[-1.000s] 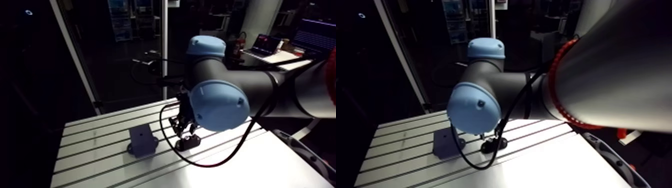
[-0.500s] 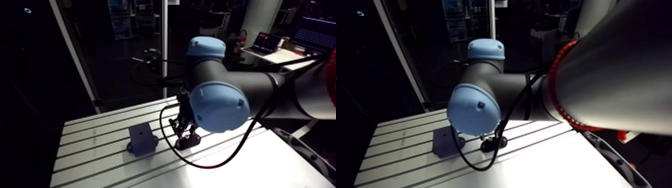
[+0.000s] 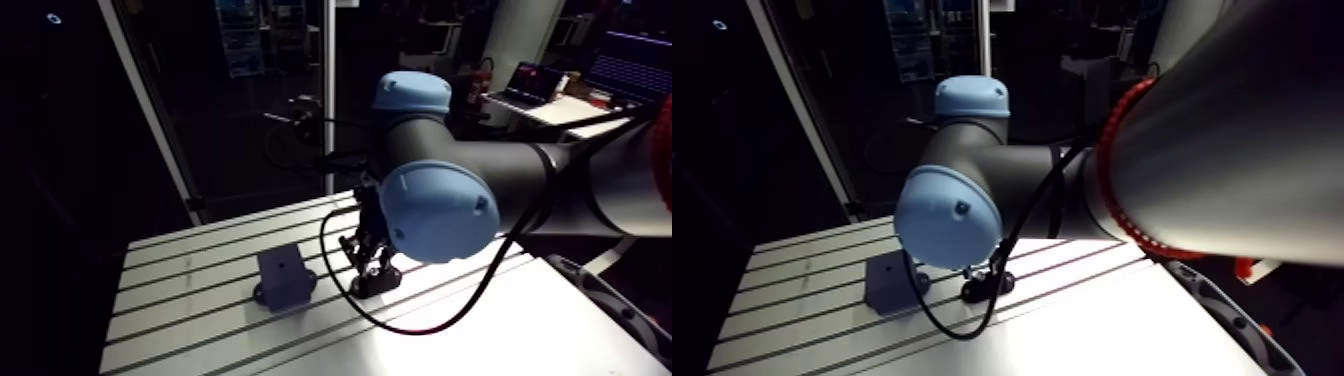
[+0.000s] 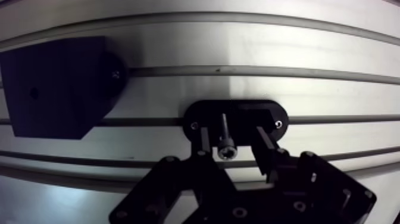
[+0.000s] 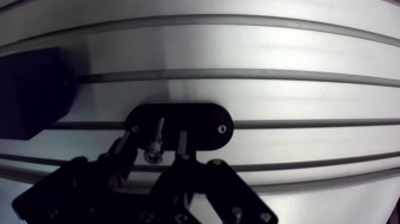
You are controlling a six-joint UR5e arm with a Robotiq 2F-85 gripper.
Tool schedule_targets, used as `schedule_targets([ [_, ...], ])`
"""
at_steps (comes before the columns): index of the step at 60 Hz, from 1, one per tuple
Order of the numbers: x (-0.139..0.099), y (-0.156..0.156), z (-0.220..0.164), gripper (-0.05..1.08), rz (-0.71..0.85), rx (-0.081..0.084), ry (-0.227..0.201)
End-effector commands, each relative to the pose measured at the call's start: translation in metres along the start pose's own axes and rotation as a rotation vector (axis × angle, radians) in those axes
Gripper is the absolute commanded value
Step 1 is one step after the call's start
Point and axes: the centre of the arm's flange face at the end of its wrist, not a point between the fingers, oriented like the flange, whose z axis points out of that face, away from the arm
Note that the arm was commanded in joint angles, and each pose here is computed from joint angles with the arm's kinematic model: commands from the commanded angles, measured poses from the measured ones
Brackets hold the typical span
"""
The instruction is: Pick up the M10 bolt and insert it into the hole until fully seated.
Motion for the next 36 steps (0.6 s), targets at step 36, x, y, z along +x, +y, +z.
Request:
schedule_targets([
  [36,-0.0013,-0.0004,-0.0008,0.58,0.0,-0.002,0.0],
])
